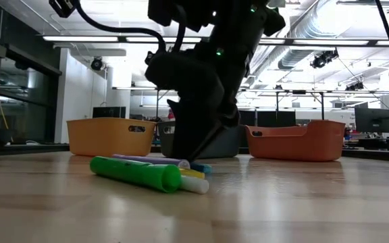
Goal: Pick & Place Markers
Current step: Put the blue pen into the yellow bin
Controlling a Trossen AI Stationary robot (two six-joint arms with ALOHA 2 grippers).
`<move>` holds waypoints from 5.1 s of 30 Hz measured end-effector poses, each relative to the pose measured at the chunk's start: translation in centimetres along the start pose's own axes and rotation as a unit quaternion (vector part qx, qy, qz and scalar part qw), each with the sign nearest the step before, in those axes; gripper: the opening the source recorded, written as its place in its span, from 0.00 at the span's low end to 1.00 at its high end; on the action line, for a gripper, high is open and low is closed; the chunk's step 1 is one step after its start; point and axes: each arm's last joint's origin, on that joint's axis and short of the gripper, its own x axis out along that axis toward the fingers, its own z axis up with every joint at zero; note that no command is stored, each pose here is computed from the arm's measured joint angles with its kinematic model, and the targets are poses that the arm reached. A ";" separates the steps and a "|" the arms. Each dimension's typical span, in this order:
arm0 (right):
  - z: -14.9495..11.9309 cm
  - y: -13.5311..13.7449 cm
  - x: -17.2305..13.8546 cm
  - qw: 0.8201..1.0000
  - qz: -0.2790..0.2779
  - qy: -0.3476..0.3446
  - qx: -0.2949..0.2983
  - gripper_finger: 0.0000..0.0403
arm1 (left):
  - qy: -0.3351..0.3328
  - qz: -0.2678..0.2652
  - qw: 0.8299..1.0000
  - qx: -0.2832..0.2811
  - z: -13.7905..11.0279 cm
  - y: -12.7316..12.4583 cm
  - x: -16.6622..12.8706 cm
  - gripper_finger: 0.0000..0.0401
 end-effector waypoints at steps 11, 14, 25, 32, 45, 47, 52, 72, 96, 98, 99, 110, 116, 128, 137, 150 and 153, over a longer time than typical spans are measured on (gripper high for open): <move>0.1 -1.1 0.2 1.000 -0.018 0.017 0.005 0.06 | 0.011 0.011 1.000 -0.004 -0.3 0.1 0.0 0.21; 0.1 -1.1 0.2 1.000 -0.021 0.015 0.014 0.06 | 0.010 0.014 1.000 -0.004 -0.2 0.1 0.0 0.21; 0.4 -1.7 -0.9 0.998 -0.065 -0.009 0.020 0.06 | 0.003 0.043 0.999 -0.004 -0.2 0.3 0.0 0.21; 1.3 -3.4 -3.0 0.995 -0.097 -0.025 0.017 0.06 | -0.005 0.076 0.997 -0.004 -0.1 0.6 0.3 0.21; 5.2 -6.6 -12.3 0.979 -0.086 -0.183 0.019 0.06 | -0.016 0.116 0.993 0.000 0.6 1.5 3.4 0.21; 5.7 -7.1 -14.2 0.974 -0.077 -0.214 0.016 0.06 | -0.027 0.114 0.993 0.010 0.9 1.5 4.1 0.21; 6.2 -8.1 -18.5 0.958 -0.062 -0.279 0.006 0.06 | -0.050 0.122 0.991 0.026 1.5 2.0 6.3 0.21; 4.7 -9.6 -27.4 0.923 -0.034 -0.381 -0.052 0.06 | -0.200 0.124 0.971 0.036 3.0 4.0 14.4 0.21; 4.7 -11.2 -28.9 0.915 -0.018 -0.396 -0.073 0.06 | -0.256 0.167 0.950 0.069 3.8 4.1 14.3 0.55; 4.9 -11.2 -29.1 0.911 -0.015 -0.405 -0.076 0.06 | -0.257 0.167 0.949 0.069 3.8 4.1 14.3 0.55; 5.0 -11.2 -29.2 0.908 -0.015 -0.411 -0.078 0.06 | -0.257 0.167 0.949 0.069 3.8 4.1 14.3 0.55; 6.4 -11.2 -27.6 0.903 0.006 -0.421 -0.082 0.06 | -0.258 0.172 0.948 0.068 3.8 4.1 14.2 0.55; 7.0 -11.2 -26.9 0.901 0.010 -0.426 -0.081 0.06 | -0.259 0.171 0.948 0.066 3.8 4.1 14.2 0.55; 7.2 -11.4 -26.8 0.900 0.035 -0.428 -0.074 0.06 | -0.271 0.166 0.946 0.065 4.0 4.0 14.1 0.55; 7.3 -11.5 -26.7 0.901 0.026 -0.428 -0.070 0.06 | -0.272 0.165 0.946 0.065 4.1 4.0 14.1 0.52; 7.3 -11.4 -26.7 0.900 0.034 -0.427 -0.074 0.06 | -0.272 0.165 0.946 0.065 4.1 4.0 14.1 0.12; 7.2 -11.4 -26.7 0.901 0.034 -0.427 -0.075 0.06 | -0.271 0.165 0.946 0.065 4.1 4.0 14.1 0.10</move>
